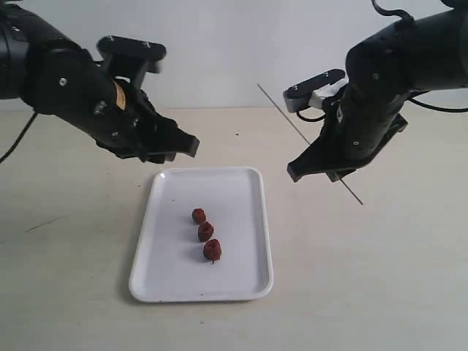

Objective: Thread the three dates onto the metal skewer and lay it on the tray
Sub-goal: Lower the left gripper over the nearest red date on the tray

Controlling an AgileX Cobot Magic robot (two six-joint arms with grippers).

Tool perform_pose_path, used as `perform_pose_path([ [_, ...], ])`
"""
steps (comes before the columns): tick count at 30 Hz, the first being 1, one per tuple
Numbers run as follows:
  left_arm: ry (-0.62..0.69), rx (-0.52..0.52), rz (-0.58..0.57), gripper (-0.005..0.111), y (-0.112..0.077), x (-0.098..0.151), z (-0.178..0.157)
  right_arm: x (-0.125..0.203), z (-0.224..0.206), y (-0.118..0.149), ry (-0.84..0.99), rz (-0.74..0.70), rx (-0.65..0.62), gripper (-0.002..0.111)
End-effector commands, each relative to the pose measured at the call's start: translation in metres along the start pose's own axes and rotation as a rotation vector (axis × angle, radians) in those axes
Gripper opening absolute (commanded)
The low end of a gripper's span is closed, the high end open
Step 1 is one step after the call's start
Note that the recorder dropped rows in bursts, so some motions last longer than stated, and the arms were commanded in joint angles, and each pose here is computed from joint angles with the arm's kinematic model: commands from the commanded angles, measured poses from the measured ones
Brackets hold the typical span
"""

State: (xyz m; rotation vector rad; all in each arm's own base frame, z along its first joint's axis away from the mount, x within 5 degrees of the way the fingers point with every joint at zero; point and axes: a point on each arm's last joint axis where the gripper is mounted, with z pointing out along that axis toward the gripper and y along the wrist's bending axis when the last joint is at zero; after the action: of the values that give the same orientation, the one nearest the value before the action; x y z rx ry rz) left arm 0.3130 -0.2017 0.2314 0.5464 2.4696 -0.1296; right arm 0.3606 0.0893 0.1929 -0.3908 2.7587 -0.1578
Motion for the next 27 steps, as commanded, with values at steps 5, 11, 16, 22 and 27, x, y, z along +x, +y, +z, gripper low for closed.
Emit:
perform_pose_path([
  [5,0.091,0.012,0.293,0.050,-0.011,0.009,0.027,-0.002,0.000,-0.014,-0.021,-0.038,-0.111,0.000],
  [11,0.090,0.050,0.922,0.052,-0.015,0.013,0.040,-0.002,0.000,-0.015,-0.028,-0.085,-0.156,0.000],
  [16,0.029,0.057,1.353,0.060,-0.018,0.011,0.048,-0.002,0.000,-0.012,-0.033,-0.090,-0.187,0.000],
  [22,0.010,0.063,1.620,0.061,-0.021,0.012,0.053,-0.002,0.000,-0.012,-0.034,-0.107,-0.187,0.000],
  [27,0.039,0.131,1.846,0.061,-0.023,0.024,0.069,-0.002,0.001,-0.012,-0.031,-0.115,-0.188,0.000],
])
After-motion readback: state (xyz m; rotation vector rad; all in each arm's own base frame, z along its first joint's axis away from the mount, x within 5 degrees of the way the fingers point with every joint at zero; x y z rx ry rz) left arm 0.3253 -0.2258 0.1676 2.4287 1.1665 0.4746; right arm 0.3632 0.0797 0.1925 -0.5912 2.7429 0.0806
